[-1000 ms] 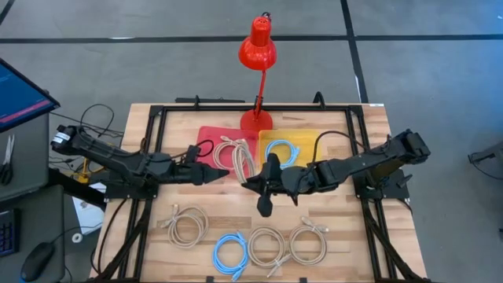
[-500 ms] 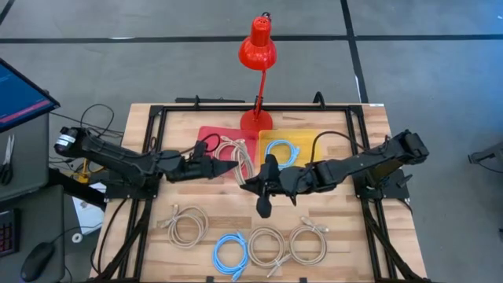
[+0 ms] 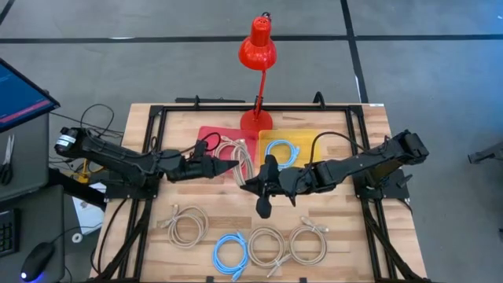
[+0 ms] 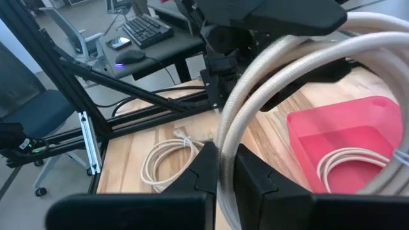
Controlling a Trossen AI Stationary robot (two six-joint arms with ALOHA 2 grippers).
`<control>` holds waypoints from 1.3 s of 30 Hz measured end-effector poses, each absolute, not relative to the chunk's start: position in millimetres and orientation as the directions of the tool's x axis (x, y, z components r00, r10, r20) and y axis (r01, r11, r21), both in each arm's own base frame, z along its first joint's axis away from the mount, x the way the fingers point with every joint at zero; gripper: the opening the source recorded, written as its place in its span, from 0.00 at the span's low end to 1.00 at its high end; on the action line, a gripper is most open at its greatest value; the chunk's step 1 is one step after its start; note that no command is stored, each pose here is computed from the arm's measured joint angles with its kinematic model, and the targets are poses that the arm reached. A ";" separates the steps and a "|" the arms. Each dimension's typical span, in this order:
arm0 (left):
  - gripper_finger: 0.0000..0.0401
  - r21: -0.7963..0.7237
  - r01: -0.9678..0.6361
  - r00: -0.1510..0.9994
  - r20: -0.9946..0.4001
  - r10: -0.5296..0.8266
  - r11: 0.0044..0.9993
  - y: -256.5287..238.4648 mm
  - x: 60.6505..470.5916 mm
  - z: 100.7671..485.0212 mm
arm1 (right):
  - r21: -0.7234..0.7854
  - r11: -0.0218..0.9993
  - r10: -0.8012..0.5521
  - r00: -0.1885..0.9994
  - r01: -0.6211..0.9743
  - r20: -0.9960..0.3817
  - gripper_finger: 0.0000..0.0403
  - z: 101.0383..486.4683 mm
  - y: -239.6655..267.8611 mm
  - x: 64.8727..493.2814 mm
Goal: Sort HDMI cables
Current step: Put the brown HDMI cable into the red bin
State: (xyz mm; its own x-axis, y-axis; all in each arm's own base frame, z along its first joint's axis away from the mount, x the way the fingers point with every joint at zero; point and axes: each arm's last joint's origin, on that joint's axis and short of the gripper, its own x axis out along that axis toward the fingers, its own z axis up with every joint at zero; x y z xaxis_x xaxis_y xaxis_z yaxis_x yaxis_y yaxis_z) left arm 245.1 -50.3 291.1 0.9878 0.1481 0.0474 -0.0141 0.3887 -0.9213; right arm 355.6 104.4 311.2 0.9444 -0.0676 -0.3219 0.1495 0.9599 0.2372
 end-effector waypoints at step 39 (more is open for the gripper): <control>0.09 -0.589 -0.225 0.974 -0.149 0.170 0.776 -42.6 225.1 283.8 | 0.428 0.900 0.140 0.871 0.087 -0.472 0.45 348.3 81.3 298.7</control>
State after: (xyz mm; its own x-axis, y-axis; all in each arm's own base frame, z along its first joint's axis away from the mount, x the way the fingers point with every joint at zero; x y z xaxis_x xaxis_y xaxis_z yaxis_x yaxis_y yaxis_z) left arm 225.1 -42.6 283.8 0.9741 0.1698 -0.1490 -0.2254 0.7760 -0.5891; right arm 298.7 81.3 348.3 0.8707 0.1397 -0.4715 0.0875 0.8995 0.4280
